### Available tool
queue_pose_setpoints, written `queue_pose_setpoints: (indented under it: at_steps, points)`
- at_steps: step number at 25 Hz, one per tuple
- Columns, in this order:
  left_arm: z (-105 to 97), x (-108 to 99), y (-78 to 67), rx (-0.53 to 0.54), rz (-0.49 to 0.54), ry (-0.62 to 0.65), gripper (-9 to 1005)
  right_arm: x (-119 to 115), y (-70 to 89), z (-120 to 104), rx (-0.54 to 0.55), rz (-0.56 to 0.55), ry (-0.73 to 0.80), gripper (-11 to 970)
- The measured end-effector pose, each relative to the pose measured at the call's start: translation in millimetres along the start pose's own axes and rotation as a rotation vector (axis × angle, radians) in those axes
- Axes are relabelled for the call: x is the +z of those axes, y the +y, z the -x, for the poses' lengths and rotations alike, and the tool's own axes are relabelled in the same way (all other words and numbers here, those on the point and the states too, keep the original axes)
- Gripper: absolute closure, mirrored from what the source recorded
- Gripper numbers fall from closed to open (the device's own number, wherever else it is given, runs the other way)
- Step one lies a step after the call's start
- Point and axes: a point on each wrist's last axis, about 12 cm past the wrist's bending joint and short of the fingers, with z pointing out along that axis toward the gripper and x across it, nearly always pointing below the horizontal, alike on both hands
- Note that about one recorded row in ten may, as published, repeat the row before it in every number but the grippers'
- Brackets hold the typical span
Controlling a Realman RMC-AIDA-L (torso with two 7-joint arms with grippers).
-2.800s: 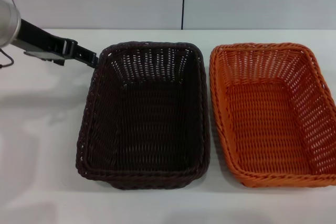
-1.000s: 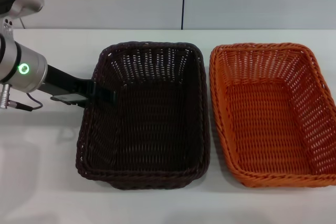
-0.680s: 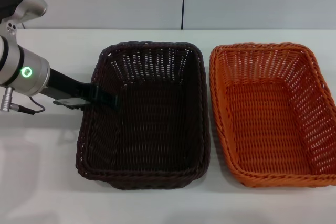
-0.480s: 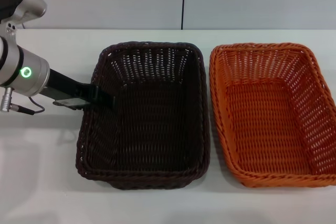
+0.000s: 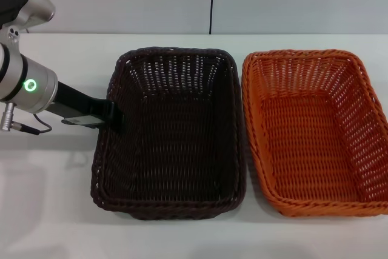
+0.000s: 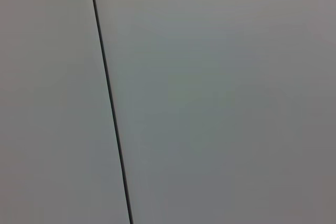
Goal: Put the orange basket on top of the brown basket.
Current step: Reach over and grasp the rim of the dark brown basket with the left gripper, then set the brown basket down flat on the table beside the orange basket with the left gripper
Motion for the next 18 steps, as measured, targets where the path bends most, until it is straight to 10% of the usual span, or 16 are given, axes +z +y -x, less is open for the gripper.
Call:
queue_pose_setpoints:
  at_steps: [18]
  points:
    - [12, -29, 0.6, 0.042, -0.095, -0.095, 787, 0, -1.8, -1, -0.001, -0.008, 0.011, 245]
